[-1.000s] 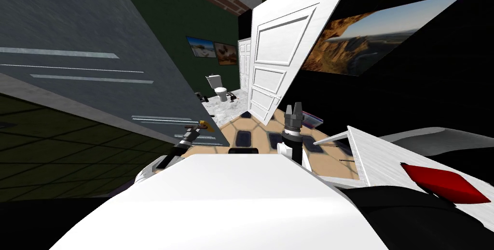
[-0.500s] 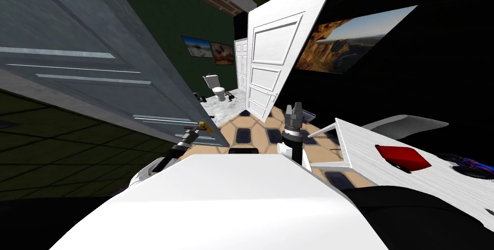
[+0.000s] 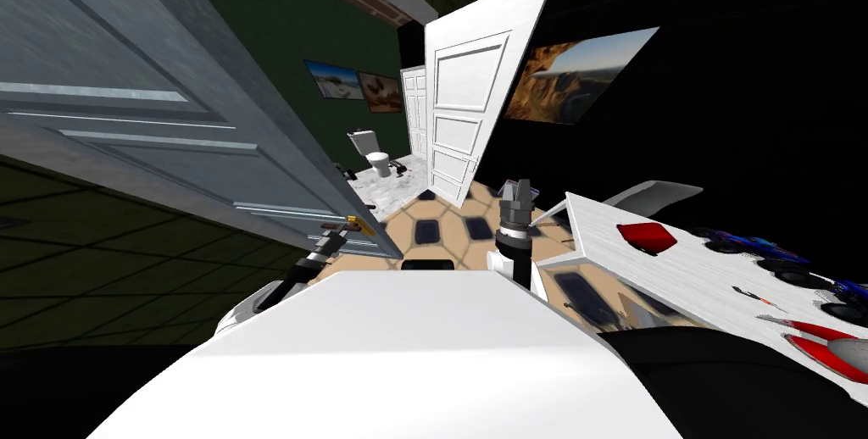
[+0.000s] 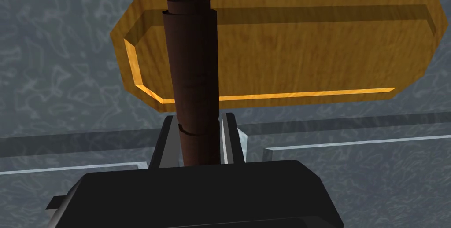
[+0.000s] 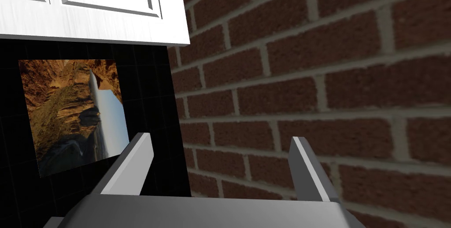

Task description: Pull the door open

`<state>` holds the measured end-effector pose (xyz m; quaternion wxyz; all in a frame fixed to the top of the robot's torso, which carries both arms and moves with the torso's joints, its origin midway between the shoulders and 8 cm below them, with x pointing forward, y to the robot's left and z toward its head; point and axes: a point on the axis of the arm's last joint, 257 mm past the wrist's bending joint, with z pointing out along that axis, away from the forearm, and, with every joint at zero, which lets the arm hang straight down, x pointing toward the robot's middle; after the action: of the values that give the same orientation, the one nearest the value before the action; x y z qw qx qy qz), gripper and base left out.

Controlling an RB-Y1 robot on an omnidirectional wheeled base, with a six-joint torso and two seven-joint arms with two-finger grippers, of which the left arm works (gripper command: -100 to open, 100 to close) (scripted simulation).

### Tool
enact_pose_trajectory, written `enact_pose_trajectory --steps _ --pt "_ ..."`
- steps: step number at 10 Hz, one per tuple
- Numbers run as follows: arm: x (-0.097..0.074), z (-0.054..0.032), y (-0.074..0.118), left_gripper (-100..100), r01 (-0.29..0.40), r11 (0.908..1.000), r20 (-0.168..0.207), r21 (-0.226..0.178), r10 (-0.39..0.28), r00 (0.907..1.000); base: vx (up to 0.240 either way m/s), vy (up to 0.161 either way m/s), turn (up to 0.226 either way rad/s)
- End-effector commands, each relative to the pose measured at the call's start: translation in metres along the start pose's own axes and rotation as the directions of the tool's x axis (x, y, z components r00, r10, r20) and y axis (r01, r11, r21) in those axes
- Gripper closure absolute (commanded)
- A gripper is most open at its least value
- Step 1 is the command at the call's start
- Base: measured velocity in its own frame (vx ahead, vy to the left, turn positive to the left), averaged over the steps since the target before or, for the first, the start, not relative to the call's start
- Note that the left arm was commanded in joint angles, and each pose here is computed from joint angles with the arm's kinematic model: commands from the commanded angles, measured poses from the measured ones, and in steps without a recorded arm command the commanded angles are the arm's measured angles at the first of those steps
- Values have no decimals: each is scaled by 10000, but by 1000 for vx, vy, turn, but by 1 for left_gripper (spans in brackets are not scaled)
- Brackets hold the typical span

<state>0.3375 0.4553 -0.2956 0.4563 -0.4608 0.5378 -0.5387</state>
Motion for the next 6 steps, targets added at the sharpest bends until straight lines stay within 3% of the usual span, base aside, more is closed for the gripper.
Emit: enact_pose_trajectory --steps 1,4,6 --pt "-48 -50 -22 100 -47 10000 -21 20 47 10000 -190 92 -156" --pt "10 -87 26 100 17 10000 -159 -33 -18 9999 -134 49 -70" --pt "12 -129 29 100 17 10000 -268 -39 -18 9996 -168 50 -149"
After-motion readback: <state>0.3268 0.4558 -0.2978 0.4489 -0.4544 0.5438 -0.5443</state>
